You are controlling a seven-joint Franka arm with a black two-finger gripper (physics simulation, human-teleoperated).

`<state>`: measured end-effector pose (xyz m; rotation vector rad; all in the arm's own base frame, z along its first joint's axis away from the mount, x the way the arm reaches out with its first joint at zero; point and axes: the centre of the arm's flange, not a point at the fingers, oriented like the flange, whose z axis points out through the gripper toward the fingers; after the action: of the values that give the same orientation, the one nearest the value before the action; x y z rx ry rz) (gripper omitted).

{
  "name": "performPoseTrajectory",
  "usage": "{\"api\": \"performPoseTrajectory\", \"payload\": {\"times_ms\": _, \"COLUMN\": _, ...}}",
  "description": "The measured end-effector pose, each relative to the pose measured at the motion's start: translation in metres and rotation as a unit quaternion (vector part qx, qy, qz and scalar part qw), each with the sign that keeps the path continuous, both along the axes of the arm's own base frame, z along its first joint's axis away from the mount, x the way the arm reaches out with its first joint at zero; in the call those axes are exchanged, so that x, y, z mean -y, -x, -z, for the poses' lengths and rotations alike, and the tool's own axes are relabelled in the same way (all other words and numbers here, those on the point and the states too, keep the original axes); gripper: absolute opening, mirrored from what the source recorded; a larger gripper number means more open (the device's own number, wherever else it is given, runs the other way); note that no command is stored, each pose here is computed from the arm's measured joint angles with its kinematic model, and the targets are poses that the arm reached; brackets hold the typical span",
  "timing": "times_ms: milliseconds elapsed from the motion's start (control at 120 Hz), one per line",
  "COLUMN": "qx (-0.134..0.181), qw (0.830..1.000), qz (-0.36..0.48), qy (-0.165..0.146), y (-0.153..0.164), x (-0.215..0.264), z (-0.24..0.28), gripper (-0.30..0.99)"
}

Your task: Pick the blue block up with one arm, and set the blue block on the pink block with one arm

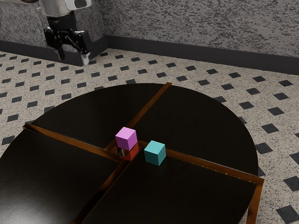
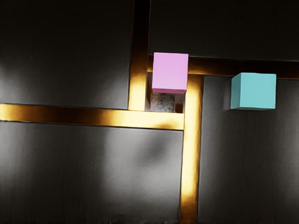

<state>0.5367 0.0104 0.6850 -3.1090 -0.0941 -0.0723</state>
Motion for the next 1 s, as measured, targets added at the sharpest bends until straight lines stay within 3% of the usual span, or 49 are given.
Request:
{"api": "performPoseTrajectory", "payload": {"times_ms": 208, "qx": -0.009, "qw": 0.999, "qz": -0.034, "qy": -0.001, "y": 0.004, "x": -0.023, "z": -0.001, "gripper": 0.69}}
{"api": "performPoseTrajectory", "payload": {"times_ms": 283, "qx": 0.053, "qw": 0.998, "qz": -0.046, "qy": -0.001, "y": 0.023, "x": -0.030, "z": -0.075, "gripper": 0.69}}
{"api": "performPoseTrajectory", "payload": {"times_ms": 350, "qx": 0.068, "qw": 0.996, "qz": -0.054, "qy": -0.001, "y": 0.034, "x": -0.033, "z": -0.100, "gripper": 0.69}}
{"api": "performPoseTrajectory", "payload": {"times_ms": 417, "qx": 0.056, "qw": 0.997, "qz": -0.057, "qy": 0.000, "y": 0.030, "x": -0.033, "z": -0.097, "gripper": 0.69}}
{"api": "performPoseTrajectory", "payload": {"times_ms": 508, "qx": 0.023, "qw": 0.998, "qz": -0.053, "qy": 0.003, "y": 0.000, "x": -0.029, "z": -0.062, "gripper": 0.69}}
{"api": "performPoseTrajectory", "payload": {"times_ms": 592, "qx": -0.003, "qw": 1.000, "qz": -0.011, "qy": 0.006, "y": -0.036, "x": 0.017, "z": -0.020, "gripper": 0.69}}
{"api": "performPoseTrajectory", "payload": {"times_ms": 683, "qx": -0.003, "qw": 1.000, "qz": 0.016, "qy": 0.006, "y": -0.048, "x": 0.051, "z": -0.007, "gripper": 0.69}}
{"api": "performPoseTrajectory", "payload": {"times_ms": 1000, "qx": -0.016, "qw": 1.000, "qz": 0.008, "qy": 0.002, "y": -0.084, "x": 0.049, "z": 0.046, "gripper": 0.69}}
